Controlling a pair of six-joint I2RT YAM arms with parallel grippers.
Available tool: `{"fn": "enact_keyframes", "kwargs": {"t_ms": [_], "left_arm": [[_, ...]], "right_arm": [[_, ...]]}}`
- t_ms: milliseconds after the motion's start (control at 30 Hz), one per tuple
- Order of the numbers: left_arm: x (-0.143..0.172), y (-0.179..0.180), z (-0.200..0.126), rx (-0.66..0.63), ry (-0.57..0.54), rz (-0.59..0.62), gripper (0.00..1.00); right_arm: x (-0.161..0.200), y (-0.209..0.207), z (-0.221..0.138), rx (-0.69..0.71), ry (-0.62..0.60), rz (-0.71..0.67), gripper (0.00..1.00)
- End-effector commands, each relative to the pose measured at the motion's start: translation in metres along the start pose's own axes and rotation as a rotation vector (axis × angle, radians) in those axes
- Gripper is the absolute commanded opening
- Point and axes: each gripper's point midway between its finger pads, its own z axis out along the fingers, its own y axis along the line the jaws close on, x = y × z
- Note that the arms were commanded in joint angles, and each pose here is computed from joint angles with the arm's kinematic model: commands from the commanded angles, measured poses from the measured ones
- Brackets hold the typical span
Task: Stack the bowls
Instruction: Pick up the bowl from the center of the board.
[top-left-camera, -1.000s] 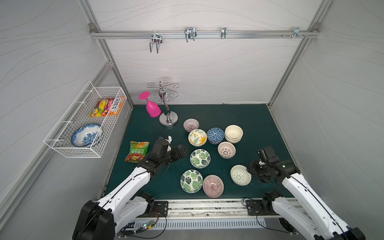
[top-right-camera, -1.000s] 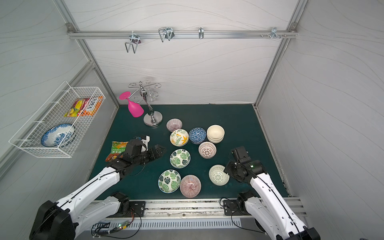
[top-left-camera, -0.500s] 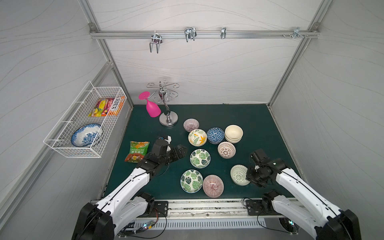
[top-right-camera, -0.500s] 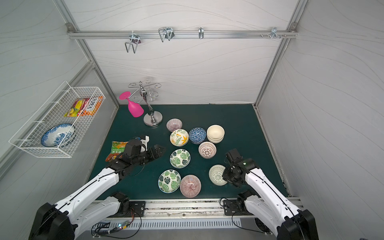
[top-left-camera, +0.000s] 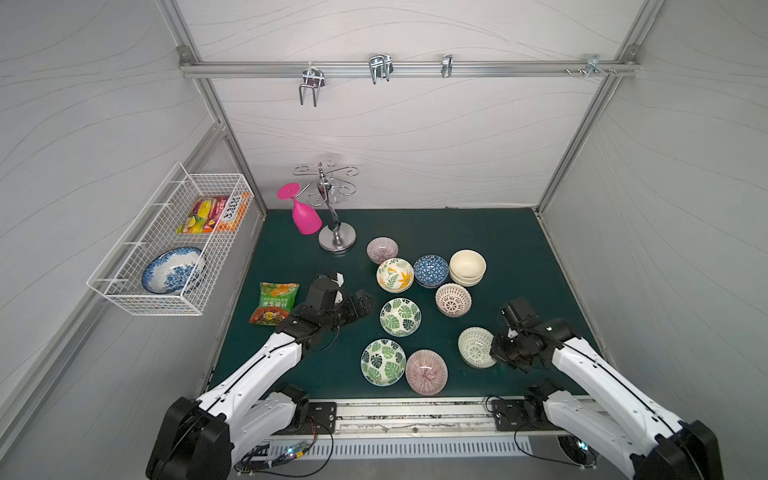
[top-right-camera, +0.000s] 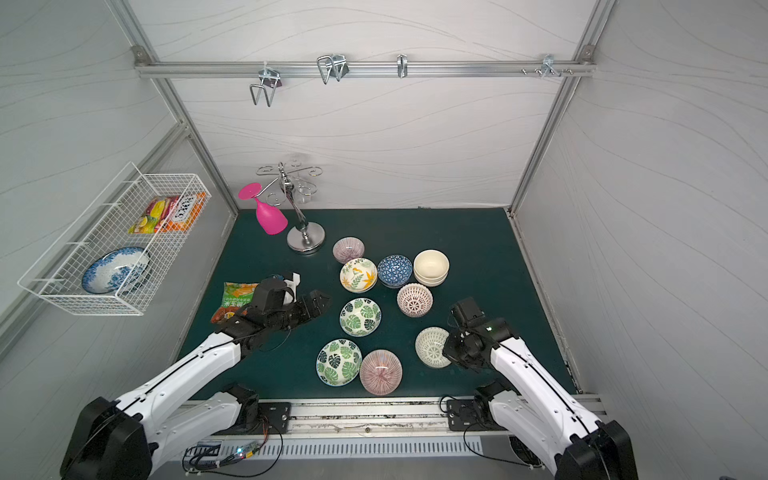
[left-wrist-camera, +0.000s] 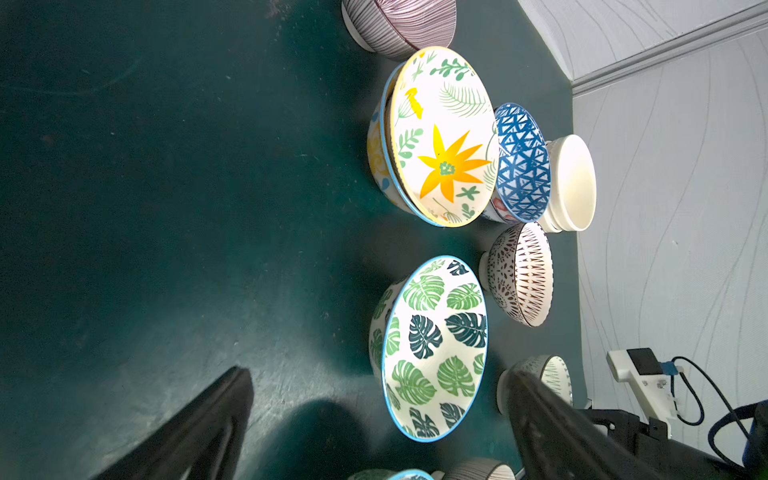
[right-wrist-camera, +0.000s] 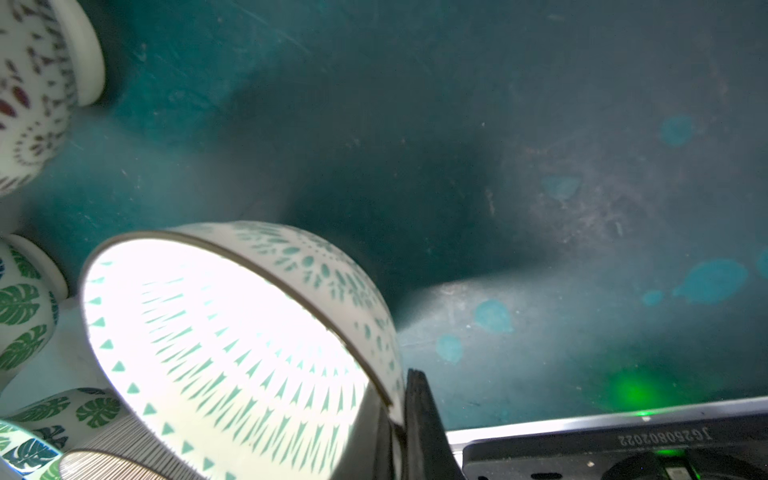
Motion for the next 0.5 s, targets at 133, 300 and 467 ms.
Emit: {"fn": "enact_keyframes", "kwargs": {"t_ms": [133,300,467], "left_arm": [[-0.009,-0.011,-0.002,0.033,-0.02,0.02,1.0],[-0.006,-0.016,0.006,0.045,0.03,0.032,1.0],[-0.007,-0.017,0.008,0.047,0.033,0.03,1.0]], "right_arm": [[-0.018,0.025,-0.034,-0.086,-0.093,-0.043,0.0],[-0.043,0.054,-0.06,-0.138,-0.146,-0.067,0.0],[-0.075,0.082,-0.073,-0.167,-0.18,-0.085,0.0]]}}
